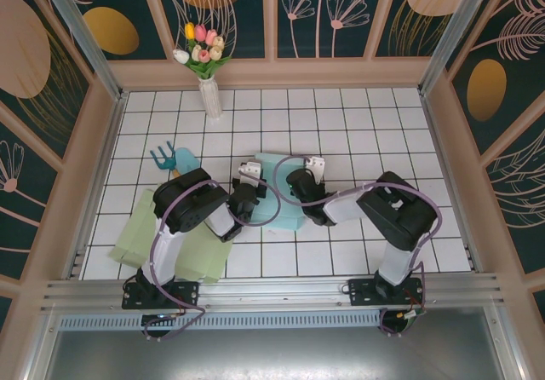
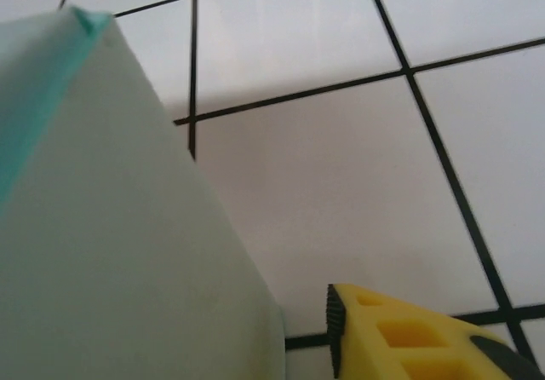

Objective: Fold the paper box

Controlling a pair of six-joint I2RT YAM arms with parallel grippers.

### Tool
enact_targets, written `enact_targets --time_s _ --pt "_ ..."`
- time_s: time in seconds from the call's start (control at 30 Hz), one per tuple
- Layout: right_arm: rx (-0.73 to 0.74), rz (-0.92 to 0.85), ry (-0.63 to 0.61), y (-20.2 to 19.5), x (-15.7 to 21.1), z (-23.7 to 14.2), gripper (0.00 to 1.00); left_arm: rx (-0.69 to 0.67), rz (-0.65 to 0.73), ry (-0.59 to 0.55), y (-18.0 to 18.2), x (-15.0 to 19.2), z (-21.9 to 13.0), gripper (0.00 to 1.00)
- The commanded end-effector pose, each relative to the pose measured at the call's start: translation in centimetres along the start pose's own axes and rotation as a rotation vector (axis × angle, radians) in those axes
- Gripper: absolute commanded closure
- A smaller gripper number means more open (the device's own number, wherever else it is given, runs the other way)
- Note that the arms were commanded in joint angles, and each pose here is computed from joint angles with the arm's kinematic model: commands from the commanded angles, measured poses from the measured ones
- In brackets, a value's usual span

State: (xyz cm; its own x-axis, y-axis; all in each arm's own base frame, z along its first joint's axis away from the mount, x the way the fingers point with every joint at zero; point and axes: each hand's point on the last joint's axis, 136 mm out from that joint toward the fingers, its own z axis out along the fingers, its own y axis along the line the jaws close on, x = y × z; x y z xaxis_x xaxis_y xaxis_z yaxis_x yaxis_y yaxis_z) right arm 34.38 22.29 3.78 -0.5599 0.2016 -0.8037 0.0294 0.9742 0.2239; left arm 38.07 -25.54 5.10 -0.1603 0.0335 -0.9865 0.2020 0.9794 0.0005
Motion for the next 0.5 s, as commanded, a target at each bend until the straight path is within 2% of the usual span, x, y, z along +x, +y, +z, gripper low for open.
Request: enact_targets --time_s 0.0,0.13,0.3,0.47 --pt "-0.19 0.027 -0.029 3.7 -2.1 -2.7 0.55 -0.066 0.113 0.119 1.3 2.5 0.7 1.0" --pt "-0.205 0.023 -0.014 3.5 -2.4 -5.8 0.5 -0.029 0.14 0.151 0.0 2.2 1.6 1.0" --pt "-0.163 0.037 -0.013 -0.1 -3.6 -10.1 0.44 0.034 0.184 0.176 -1.5 1.1 2.0 1.0" --pt "-0.135 0.017 -0.108 -3.9 -6.4 -14.9 0.39 0.143 0.285 0.167 -3.3 -2.9 1.4 1.0"
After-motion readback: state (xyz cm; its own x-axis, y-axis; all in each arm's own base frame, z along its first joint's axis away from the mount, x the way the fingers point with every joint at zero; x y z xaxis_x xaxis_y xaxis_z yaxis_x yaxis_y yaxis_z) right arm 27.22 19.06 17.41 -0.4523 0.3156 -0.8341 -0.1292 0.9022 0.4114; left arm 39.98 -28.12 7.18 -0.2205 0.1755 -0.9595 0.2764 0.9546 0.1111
